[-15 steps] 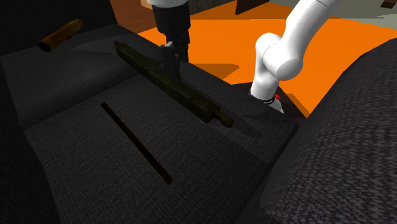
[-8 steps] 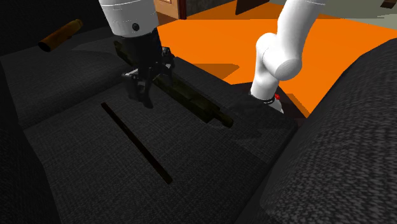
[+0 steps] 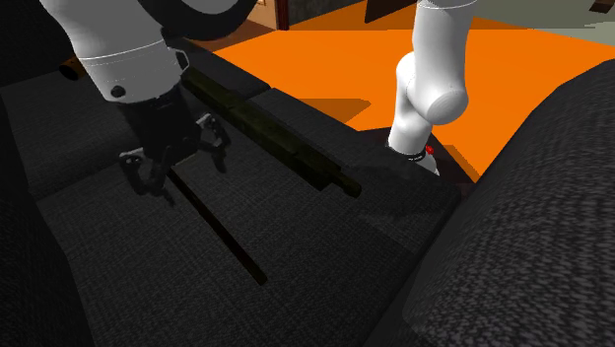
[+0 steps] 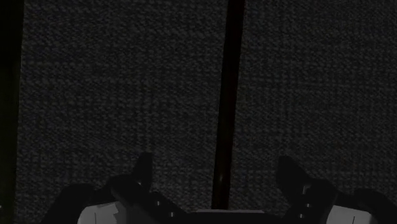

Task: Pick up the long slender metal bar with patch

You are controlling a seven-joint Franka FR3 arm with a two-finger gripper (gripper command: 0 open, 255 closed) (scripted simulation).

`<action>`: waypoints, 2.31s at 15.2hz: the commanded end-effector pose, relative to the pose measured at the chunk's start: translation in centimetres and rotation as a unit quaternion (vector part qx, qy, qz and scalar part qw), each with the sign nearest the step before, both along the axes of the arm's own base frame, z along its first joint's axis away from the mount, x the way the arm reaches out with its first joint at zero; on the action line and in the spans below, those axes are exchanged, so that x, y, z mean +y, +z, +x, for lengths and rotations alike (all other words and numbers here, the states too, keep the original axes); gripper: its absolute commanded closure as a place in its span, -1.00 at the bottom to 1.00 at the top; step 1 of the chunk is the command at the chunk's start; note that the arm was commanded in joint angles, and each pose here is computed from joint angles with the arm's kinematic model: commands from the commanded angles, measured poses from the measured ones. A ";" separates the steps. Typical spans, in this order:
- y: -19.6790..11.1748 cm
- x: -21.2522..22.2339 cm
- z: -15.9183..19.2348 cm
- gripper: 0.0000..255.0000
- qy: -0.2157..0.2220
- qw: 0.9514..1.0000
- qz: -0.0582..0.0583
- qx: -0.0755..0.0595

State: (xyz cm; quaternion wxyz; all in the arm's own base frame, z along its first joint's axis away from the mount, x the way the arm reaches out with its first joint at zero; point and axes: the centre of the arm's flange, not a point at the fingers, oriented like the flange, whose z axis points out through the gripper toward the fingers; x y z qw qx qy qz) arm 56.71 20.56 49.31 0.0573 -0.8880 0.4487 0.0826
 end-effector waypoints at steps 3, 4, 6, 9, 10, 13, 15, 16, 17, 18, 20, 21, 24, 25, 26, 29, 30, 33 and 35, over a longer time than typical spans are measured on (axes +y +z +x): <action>-2.1 0.5 1.2 -1.00 -0.019 1.000 0.004 0.003; -2.7 0.5 1.2 -1.00 -0.019 1.000 0.004 0.003; -3.7 0.5 1.2 -1.00 -0.019 1.000 0.004 0.003; -4.5 0.5 1.2 -1.00 -0.019 1.000 0.004 0.003; -4.5 0.5 1.3 1.00 -0.019 1.000 0.004 0.003; -4.5 0.5 1.3 1.00 -0.019 1.000 0.004 0.003; -4.5 0.5 1.2 1.00 -0.019 1.000 0.004 0.003; -4.5 0.5 1.2 1.00 -0.019 1.000 0.004 0.003; -4.6 0.5 1.2 1.00 -0.019 1.000 0.004 0.003; -4.6 0.6 1.2 1.00 -0.019 1.000 0.004 0.003; -4.0 0.5 1.2 1.00 -0.019 1.000 0.004 0.003; -3.5 0.5 1.2 1.00 -0.019 1.000 0.004 0.003; -1.9 0.5 1.2 1.00 -0.019 1.000 0.004 0.003; -1.4 0.5 1.2 1.00 -0.019 1.000 0.004 0.003; -0.8 0.5 1.2 1.00 -0.019 1.000 0.004 0.003; 0.7 0.5 1.2 1.00 -0.019 1.000 0.004 0.003; 1.3 0.5 1.2 1.00 -0.019 1.000 0.004 0.003; 2.8 0.5 1.2 1.00 -0.019 1.000 0.004 0.003; 3.5 0.5 1.2 1.00 -0.019 1.000 0.004 0.003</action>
